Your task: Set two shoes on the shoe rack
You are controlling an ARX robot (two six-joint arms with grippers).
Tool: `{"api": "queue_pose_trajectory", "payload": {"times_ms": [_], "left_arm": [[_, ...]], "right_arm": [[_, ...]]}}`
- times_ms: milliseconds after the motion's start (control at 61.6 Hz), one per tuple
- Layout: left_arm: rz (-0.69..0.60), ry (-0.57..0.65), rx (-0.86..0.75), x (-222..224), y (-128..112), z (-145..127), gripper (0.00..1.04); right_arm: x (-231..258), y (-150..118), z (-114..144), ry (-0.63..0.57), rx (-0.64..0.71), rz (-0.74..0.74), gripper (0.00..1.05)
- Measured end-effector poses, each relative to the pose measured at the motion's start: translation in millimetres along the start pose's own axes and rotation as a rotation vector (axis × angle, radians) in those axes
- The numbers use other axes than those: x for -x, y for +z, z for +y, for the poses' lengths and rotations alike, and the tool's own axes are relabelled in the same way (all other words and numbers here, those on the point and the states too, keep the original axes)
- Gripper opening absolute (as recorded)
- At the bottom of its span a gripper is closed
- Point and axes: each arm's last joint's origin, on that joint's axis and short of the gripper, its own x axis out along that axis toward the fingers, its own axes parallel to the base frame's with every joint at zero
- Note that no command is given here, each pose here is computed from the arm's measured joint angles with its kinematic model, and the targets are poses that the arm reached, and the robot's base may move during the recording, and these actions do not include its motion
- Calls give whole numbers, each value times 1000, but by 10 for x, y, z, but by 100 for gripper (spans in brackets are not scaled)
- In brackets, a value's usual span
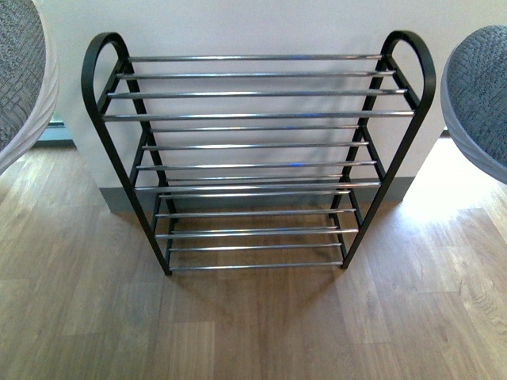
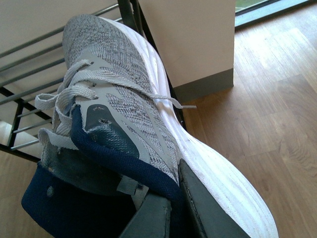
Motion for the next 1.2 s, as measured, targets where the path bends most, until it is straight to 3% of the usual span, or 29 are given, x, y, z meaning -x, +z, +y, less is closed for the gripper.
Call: {"api": "queue_pose_trajectory", "payload": {"times_ms": [568,681,779,957,1055,1201], "left_arm": [[0,0,1,0,1,0,2],[0,1,0,0,1,0,2],[0,-1,0,0,1,-1,2],[0,0,0,0,1,0,2],[0,0,0,0,1,0,2],[0,0,0,0,1,0,2]], "right_arm": [[0,0,1,2,0,0,1],[-41,29,43,114,170,-133,1],[-138,169,168,141,209,-142,1],[-652,416,683,184,157,10,1],[-1029,440,1029,193,98,92,1],[-1459,390,1292,166,22,165,1]]}}
